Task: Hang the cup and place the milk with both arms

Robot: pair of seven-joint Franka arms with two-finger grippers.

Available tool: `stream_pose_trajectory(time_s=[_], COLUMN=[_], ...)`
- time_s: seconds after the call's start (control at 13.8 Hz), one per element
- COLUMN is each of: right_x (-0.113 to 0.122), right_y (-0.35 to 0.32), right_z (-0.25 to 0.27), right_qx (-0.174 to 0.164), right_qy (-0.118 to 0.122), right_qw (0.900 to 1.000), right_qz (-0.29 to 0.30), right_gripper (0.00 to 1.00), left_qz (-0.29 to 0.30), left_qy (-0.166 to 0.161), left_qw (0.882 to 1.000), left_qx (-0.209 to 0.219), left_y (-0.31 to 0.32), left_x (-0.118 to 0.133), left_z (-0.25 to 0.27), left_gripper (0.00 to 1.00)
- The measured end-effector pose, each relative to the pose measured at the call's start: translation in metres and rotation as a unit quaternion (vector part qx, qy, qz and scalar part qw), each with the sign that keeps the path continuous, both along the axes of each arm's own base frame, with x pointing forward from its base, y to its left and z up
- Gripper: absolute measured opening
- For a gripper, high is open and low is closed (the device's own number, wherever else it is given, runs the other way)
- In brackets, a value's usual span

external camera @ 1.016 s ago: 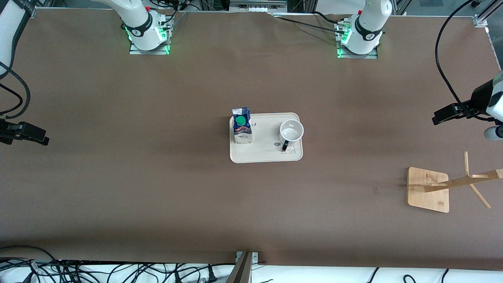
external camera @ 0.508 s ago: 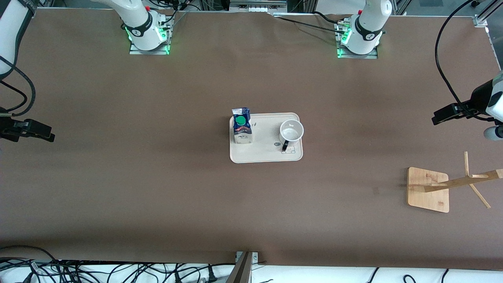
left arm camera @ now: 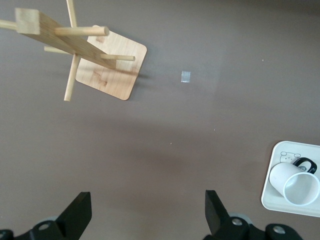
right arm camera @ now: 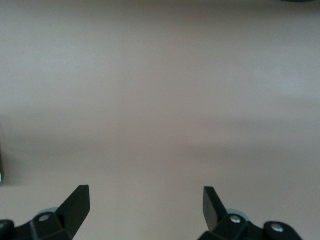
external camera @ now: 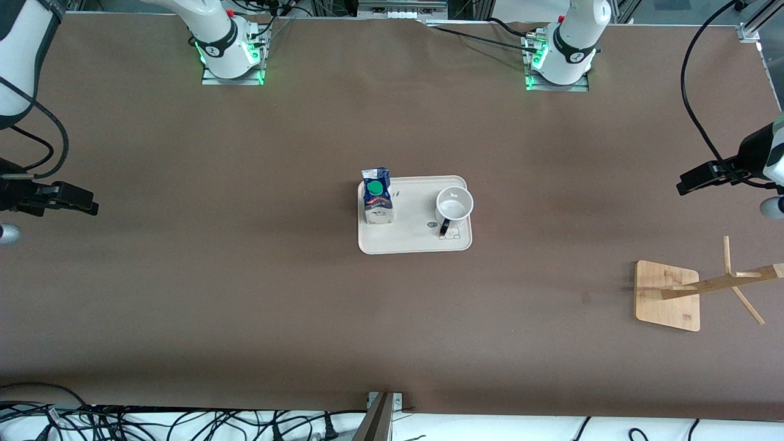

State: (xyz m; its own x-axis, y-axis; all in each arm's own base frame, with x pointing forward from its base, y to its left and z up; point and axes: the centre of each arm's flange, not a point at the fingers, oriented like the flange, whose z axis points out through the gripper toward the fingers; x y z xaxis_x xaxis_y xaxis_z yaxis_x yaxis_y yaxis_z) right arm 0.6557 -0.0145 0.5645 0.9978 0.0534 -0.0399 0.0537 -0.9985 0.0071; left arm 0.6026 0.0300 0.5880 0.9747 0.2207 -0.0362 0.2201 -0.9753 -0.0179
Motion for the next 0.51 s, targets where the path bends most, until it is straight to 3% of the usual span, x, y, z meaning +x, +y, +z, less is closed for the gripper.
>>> stream_pose_trajectory(time_s=[0.51], right_x=[0.002], right_y=[0.032], right_z=[-0.005], right_qx=[-0.003], right_qy=[0.003], right_qw=[1.000], right_qz=[0.023], right_gripper=[1.00], left_qz=[0.001], left_qy=[0.002], left_qw=[1.000], left_qx=[-0.004], left_y=[0.001], left_x=[0.005], left_z=[-0.005], left_gripper=[1.00])
